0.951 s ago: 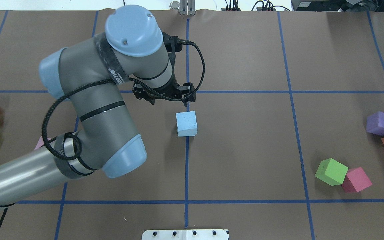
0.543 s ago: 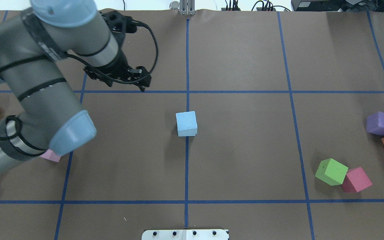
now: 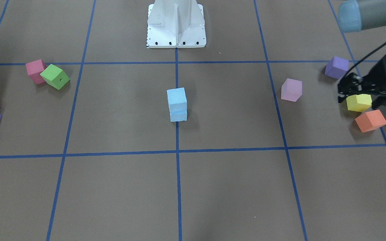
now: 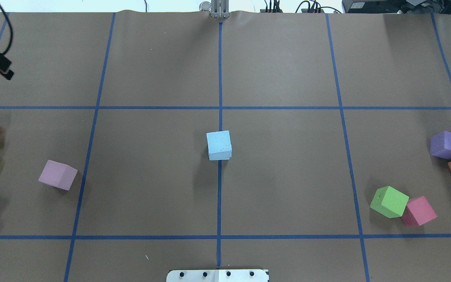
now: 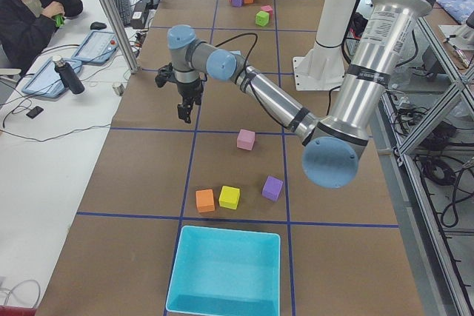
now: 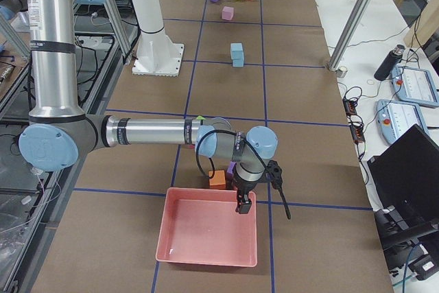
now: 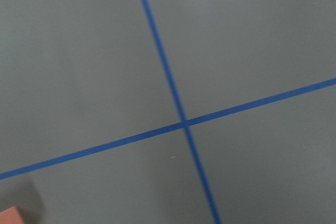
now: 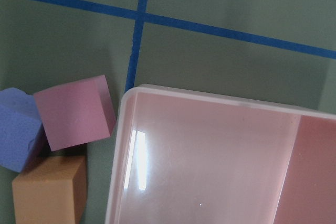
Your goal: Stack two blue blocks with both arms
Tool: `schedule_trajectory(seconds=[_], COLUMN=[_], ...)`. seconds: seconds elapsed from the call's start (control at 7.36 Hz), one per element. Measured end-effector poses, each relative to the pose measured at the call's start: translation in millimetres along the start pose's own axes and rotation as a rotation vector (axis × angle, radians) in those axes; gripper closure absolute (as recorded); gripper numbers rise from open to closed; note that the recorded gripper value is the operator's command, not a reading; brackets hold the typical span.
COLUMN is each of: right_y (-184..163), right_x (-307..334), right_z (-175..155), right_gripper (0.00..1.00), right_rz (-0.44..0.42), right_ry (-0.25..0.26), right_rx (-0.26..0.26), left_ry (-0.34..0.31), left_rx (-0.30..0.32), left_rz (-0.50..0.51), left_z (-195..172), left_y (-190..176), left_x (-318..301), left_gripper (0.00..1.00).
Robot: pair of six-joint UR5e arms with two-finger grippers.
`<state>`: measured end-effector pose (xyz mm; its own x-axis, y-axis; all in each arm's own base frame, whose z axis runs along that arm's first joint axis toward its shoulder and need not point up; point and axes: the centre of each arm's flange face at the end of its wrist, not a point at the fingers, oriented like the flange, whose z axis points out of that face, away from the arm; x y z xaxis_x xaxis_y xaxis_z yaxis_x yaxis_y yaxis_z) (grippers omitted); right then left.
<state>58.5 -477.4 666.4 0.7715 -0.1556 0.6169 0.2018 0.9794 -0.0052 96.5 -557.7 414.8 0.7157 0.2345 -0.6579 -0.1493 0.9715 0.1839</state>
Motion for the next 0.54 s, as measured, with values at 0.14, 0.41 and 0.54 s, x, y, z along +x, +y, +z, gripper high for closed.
schedule_trajectory(seconds=[0.14, 0.41, 0.54], right_y=[5.5, 18.1, 19.5], right_x=[6.3, 21.4, 23.8], right_z=[-5.6, -17.5, -20.6], right_gripper=[0.0, 0.0, 0.0], right_rz=[0.016, 0.046, 0.051], right_ry=[-0.032, -0.061, -0.063], right_rx=[0.022, 0.062, 0.071], left_ry=[-0.007, -0.017, -0.024], left_rx=[-0.004, 0.024, 0.026], left_rz=[-0.051, -0.113, -0.157], left_z=[12.3, 41.5, 53.6], left_y=[34.8, 104.1, 128.5], left_x=[-63.7, -146.7, -179.1], left_gripper=[0.02, 0.02, 0.02])
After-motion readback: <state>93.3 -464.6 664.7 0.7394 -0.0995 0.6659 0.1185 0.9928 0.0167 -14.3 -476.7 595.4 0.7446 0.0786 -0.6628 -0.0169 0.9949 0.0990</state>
